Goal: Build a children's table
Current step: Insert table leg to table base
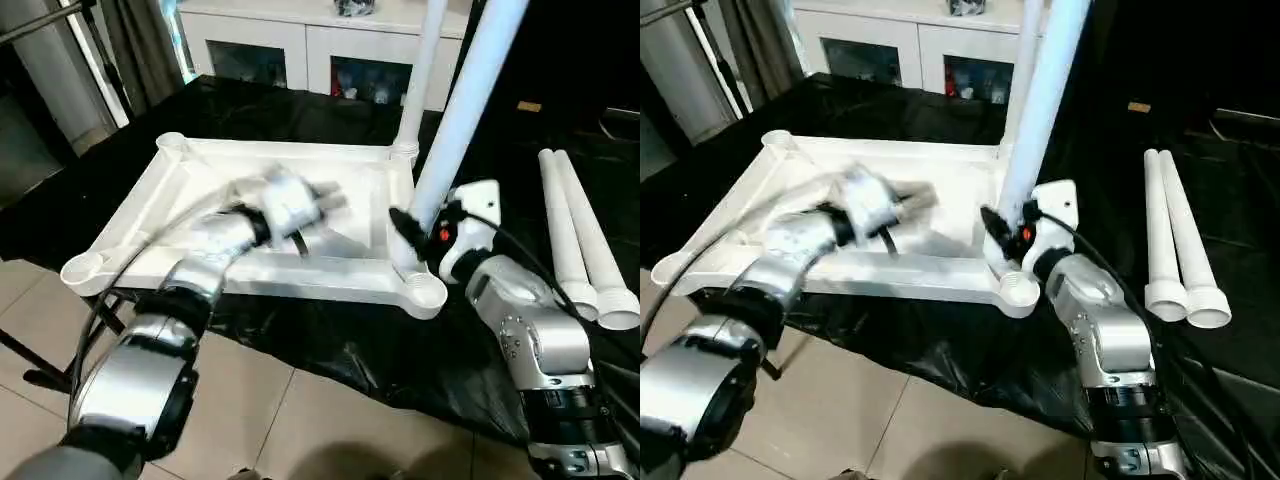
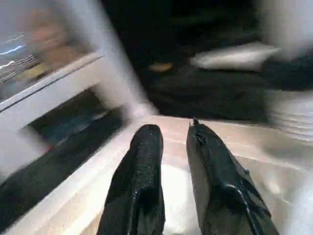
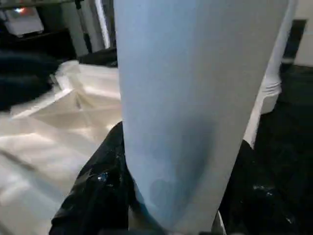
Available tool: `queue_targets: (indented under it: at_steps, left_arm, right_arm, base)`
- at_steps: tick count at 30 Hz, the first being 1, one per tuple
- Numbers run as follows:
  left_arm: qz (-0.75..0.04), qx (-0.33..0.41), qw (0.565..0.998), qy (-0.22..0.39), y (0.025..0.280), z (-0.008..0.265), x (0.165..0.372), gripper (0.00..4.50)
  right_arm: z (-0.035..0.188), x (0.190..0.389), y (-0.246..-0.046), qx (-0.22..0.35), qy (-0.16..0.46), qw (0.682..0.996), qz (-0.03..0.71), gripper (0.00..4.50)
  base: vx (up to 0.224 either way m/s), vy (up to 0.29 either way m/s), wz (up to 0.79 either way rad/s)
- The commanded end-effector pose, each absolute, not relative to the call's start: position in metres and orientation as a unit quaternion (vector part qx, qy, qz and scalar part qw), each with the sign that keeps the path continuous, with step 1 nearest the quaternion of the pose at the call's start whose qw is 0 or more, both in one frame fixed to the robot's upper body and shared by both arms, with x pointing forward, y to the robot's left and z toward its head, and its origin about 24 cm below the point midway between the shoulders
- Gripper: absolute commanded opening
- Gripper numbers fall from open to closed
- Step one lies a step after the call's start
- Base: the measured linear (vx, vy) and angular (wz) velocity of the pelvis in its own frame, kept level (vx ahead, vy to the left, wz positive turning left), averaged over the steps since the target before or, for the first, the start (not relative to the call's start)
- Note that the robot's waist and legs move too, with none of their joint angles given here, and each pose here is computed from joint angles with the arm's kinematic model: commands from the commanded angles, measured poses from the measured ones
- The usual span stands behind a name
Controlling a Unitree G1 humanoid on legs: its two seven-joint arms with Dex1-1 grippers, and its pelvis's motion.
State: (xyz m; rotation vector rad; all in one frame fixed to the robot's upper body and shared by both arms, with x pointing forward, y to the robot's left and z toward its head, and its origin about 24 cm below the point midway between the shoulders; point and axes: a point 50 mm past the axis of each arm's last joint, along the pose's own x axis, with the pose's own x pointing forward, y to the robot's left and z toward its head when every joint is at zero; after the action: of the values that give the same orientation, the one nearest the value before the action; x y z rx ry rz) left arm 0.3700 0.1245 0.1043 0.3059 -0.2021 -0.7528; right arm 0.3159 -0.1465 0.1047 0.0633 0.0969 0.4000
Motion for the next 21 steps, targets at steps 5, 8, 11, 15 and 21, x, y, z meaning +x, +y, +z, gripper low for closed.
queue_targets:
  at_steps: [5, 8, 11, 15, 21]
  left_arm:
    - [-0.15, 0.073, 0.983, -0.08, 0.173, 0.084, 0.352, 1.03]
    - [-0.132, 0.06, 0.986, -0.088, 0.178, 0.084, 0.347, 1.03]
    - [-0.103, 0.098, 0.984, -0.106, 0.186, 0.088, 0.339, 1.03]
    - [-0.082, 0.133, 0.982, -0.101, 0.188, 0.092, 0.336, 1.03]
    - [-0.113, 0.107, 0.986, -0.065, 0.17, 0.09, 0.329, 1.03]
  right_arm:
    - [0.107, 0.31, -0.147, -0.007, 0.008, 0.99, 0.141, 1.9]
    - [0.104, 0.309, -0.148, 0.003, 0.014, 0.991, 0.133, 1.9]
    - [0.094, 0.305, -0.153, 0.048, 0.024, 0.993, 0.107, 1.9]
    - [0.091, 0.3, -0.159, 0.075, 0.023, 0.994, 0.076, 1.9]
    - [0.09, 0.296, -0.168, 0.078, 0.011, 0.997, 0.022, 1.9]
  base:
    - [0.0, 0.0, 0.0]
    - [0.0, 0.0, 0.0]
    - [-0.016, 0.064, -0.17]
    - [-0.041, 0.085, -0.37]
    - [-0.021, -0.063, -0.23]
